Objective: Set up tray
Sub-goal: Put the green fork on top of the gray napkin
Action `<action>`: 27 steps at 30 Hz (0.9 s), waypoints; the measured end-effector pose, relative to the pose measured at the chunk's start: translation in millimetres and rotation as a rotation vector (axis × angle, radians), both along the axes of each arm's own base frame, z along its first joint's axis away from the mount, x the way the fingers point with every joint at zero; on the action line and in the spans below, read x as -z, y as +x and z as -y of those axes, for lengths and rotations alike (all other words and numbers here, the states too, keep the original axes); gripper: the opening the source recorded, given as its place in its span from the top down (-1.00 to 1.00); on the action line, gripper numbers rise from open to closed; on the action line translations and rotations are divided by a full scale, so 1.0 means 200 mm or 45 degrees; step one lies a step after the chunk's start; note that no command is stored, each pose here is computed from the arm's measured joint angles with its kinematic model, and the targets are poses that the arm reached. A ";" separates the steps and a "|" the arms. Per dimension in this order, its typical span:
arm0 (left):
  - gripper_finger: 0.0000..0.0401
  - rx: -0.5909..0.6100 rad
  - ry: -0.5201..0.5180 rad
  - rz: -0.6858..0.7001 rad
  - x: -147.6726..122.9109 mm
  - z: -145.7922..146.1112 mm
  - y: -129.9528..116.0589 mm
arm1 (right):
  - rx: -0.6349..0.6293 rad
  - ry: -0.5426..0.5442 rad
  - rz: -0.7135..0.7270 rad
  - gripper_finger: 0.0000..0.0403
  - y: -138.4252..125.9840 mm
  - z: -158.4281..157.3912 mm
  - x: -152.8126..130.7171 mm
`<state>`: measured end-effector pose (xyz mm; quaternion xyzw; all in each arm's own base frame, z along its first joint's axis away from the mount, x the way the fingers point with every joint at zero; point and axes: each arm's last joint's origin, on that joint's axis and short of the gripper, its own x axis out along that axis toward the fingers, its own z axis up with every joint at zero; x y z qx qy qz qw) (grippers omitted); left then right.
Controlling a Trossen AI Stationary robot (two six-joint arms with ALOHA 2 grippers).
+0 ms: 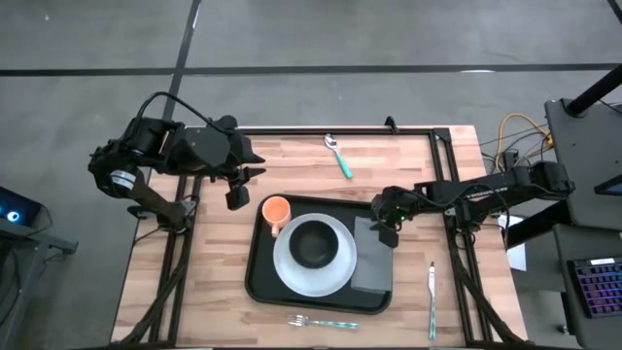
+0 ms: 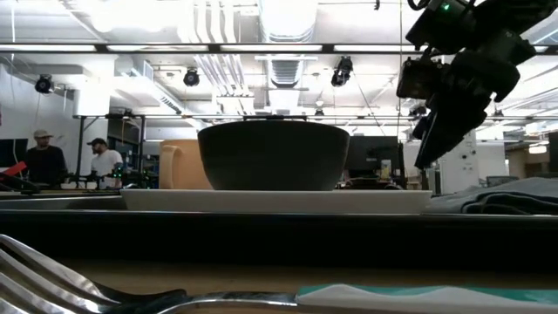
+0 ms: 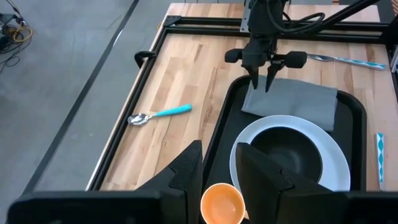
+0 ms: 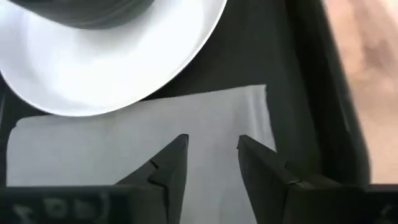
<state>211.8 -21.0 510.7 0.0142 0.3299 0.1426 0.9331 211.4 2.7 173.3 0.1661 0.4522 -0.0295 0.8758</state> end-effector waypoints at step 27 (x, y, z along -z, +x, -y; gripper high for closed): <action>0.60 -0.031 -0.027 0.053 -0.03 -0.01 -0.06 | 0.071 -0.048 0.430 -0.05 0.22 -0.88 -0.52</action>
